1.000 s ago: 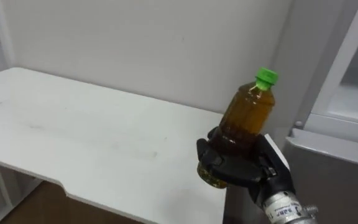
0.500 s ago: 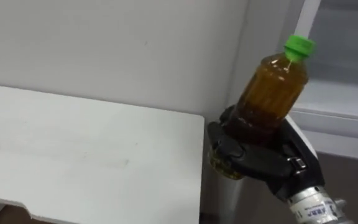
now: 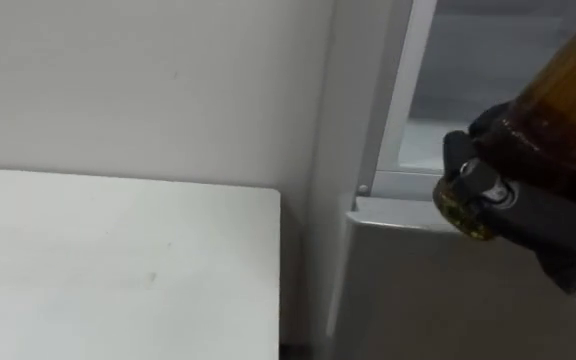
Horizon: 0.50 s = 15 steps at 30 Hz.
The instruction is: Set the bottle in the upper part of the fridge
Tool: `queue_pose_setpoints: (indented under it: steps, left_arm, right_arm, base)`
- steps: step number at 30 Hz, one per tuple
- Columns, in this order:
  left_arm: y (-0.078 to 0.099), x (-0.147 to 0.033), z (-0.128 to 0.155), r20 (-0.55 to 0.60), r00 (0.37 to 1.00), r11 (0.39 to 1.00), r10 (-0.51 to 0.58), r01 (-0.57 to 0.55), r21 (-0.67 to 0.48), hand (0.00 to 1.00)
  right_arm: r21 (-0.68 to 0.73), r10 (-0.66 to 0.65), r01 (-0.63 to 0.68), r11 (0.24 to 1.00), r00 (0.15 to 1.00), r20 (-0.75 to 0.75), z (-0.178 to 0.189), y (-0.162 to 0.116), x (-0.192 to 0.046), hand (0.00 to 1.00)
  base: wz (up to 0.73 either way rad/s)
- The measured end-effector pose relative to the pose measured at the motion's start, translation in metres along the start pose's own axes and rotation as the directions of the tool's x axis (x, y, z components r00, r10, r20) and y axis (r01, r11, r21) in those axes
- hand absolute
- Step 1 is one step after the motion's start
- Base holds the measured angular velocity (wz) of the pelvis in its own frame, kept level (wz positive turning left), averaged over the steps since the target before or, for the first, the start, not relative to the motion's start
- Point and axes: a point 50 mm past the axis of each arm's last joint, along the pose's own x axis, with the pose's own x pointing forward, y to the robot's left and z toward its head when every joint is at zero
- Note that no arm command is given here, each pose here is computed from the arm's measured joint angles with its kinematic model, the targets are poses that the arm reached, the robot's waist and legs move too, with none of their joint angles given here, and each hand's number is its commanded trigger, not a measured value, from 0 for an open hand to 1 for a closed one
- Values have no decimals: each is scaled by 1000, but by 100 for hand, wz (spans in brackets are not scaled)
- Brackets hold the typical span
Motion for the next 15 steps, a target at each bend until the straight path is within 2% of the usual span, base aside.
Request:
queue_pose_setpoints:
  steps: [7,15]
  left_arm:
    - [8,-2,-4,-5,1000,997,30,-30,-70,0]
    - [9,-2,-4,-6,1000,997,25,-25,-73,0]
  right_arm:
    - [-109,-65,71,991,996,62,17,-23,0,100]
    - [-152,-53,62,986,996,65,22,-27,4,100]
  base:
    - [0]
    - [0]
